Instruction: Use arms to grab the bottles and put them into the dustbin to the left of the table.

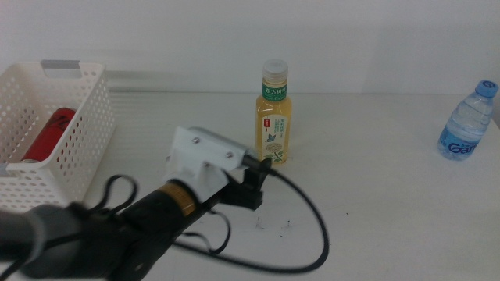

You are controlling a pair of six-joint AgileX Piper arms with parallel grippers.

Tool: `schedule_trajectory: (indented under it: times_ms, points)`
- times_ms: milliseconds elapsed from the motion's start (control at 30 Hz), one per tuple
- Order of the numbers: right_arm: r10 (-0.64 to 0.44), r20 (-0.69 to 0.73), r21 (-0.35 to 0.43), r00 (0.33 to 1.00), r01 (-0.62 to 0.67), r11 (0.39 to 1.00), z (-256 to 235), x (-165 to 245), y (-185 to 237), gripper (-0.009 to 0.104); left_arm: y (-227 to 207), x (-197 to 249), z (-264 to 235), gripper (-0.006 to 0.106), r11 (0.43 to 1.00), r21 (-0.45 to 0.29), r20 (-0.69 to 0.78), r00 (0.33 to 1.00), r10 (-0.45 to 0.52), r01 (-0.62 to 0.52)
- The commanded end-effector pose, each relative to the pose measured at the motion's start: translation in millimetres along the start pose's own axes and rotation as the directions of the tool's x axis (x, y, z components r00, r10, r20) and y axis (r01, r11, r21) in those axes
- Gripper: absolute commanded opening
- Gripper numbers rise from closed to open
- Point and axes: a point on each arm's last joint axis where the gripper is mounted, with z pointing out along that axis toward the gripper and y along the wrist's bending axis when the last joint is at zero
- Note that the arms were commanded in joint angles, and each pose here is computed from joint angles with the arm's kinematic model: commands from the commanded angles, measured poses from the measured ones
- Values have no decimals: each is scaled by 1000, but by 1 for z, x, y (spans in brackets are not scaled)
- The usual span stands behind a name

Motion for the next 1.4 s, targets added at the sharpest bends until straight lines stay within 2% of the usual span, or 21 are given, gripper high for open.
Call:
schedule_trajectory:
  times_ms: [0,300,667,1367]
  points:
    - [-12,9,9,1000,12,1000,0,0,0,93,-1,1,16,91,1000,-1,16,1000,-15,15]
    - [-12,9,9,1000,12,1000,0,0,0,93,5,1,56,91,998,-40,38,998,-49,51]
    - [-12,9,9,1000,12,1000,0,0,0,93,11,-2,88,91,996,-35,45,996,-77,79]
    - [-12,9,9,1000,12,1000,0,0,0,93,24,6,133,91,998,-20,60,997,-50,51]
